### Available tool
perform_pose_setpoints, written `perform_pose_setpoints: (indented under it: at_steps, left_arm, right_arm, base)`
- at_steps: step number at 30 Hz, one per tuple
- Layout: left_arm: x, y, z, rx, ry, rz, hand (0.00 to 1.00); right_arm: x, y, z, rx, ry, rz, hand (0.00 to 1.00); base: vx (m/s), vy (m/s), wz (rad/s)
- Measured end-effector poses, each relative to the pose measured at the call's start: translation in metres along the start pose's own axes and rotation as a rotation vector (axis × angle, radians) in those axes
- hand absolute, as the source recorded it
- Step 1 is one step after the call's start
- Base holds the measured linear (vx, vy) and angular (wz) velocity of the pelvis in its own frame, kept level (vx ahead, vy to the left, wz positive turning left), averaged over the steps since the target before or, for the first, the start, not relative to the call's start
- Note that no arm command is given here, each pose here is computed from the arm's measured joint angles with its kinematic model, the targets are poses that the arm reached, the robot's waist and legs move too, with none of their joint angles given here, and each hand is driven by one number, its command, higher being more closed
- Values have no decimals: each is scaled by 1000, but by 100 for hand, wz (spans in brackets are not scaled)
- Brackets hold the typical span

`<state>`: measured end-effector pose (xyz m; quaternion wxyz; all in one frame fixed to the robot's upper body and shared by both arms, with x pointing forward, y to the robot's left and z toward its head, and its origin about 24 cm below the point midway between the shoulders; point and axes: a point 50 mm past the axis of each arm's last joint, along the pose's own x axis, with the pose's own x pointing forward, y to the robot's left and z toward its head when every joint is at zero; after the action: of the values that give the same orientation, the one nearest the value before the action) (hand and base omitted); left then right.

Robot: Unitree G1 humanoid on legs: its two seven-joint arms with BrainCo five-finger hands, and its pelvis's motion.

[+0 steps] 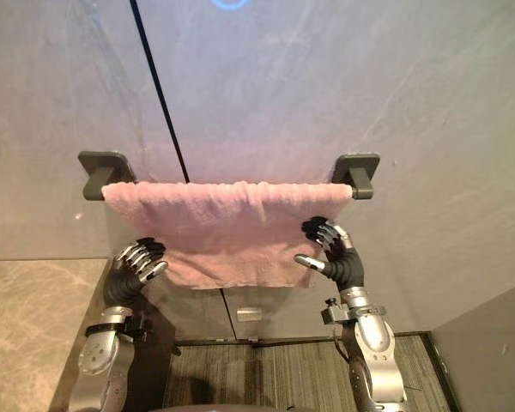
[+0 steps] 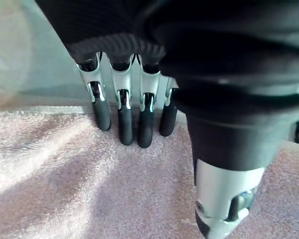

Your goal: Organize washtable

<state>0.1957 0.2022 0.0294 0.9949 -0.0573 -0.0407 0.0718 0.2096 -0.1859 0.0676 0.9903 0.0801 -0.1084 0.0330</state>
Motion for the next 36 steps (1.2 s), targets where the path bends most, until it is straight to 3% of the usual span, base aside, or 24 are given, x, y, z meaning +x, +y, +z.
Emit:
perform_pose_setpoints:
  at_steps: [8, 20, 26, 36]
  left_arm:
    - [-13, 17, -1, -2, 12, 99, 0]
    - [-43, 18, -15, -20, 104, 122, 0]
    - [-57, 21, -45, 18, 254, 109, 0]
    - [-95, 28, -123, 134, 681, 85, 0]
  right_arm:
    - [-24, -29, 5, -35, -1, -176, 0]
    - [-53, -37, -13, -174, 157, -209, 0]
    - [-76, -36, -55, -214, 379, -206, 0]
    - [-122, -37, -134, -195, 801, -210, 0]
  base:
    - [0, 0, 0]
    - [0, 0, -2]
    - [3, -3, 2]
    - [1, -2, 0]
